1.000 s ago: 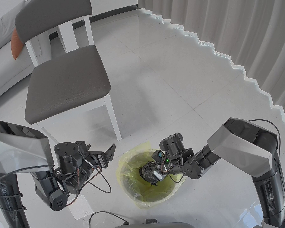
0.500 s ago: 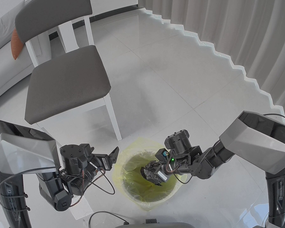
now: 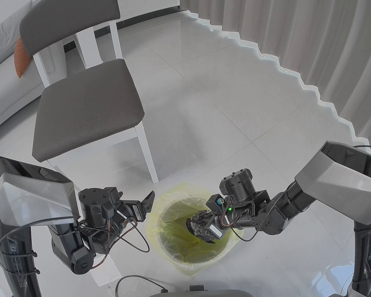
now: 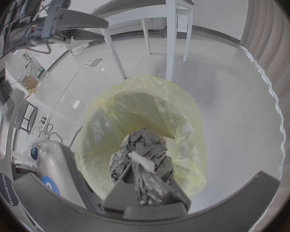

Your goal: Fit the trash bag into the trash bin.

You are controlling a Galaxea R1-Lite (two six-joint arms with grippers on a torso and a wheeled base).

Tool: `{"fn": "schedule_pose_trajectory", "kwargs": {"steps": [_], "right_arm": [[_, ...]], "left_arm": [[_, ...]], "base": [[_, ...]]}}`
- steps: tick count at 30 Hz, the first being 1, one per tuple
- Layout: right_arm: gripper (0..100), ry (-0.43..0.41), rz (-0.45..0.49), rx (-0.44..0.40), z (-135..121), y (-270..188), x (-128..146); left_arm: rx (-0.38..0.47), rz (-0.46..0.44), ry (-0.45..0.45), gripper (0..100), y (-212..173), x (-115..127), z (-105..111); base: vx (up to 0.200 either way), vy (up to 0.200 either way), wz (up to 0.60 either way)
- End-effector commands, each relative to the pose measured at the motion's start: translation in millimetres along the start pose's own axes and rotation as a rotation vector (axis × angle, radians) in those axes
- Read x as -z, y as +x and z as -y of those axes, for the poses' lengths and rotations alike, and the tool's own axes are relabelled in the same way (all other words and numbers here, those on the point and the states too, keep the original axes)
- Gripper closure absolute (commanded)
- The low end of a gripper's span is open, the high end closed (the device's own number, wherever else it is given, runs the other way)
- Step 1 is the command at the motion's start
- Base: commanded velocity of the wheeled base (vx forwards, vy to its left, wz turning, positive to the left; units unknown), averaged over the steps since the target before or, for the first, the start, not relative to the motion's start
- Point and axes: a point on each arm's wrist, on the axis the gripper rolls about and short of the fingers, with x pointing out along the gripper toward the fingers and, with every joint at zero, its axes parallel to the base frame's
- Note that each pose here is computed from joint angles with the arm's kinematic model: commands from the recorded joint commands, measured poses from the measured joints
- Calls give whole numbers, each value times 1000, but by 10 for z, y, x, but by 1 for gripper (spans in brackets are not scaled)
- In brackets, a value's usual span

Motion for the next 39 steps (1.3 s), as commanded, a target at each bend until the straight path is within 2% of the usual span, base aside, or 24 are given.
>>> {"fn": "schedule_pose_trajectory", "kwargs": {"steps": [1,9,13,17,26,33,39], "right_arm": [[100,-12,-10,-21,-93,155,16],[100,-60,-3,-28,-313,177,-61],[100,-105,-5,34,-352,145,-78],[100,-127,1,35,-367,148,-67],[100,-131,-80,9,-421,361,187],[100,-124,-47,26,-392,288,129],[100,-117,-93,9,-355,650,266]], "left_arm": [[2,14,-5,0,6,-8,-2],[-7,22,-9,0,22,-27,-29],[-52,44,-23,0,3,-111,-172],[-86,69,-35,0,-34,-201,-284],[-90,78,-35,0,-91,-237,-277],[-90,69,-34,0,-33,-193,-273],[-88,73,-35,0,-65,-214,-266]], "base": [[0,0,0],[0,0,0],[0,0,0],[0,0,0],[0,0,0],[0,0,0],[0,0,0]]}}
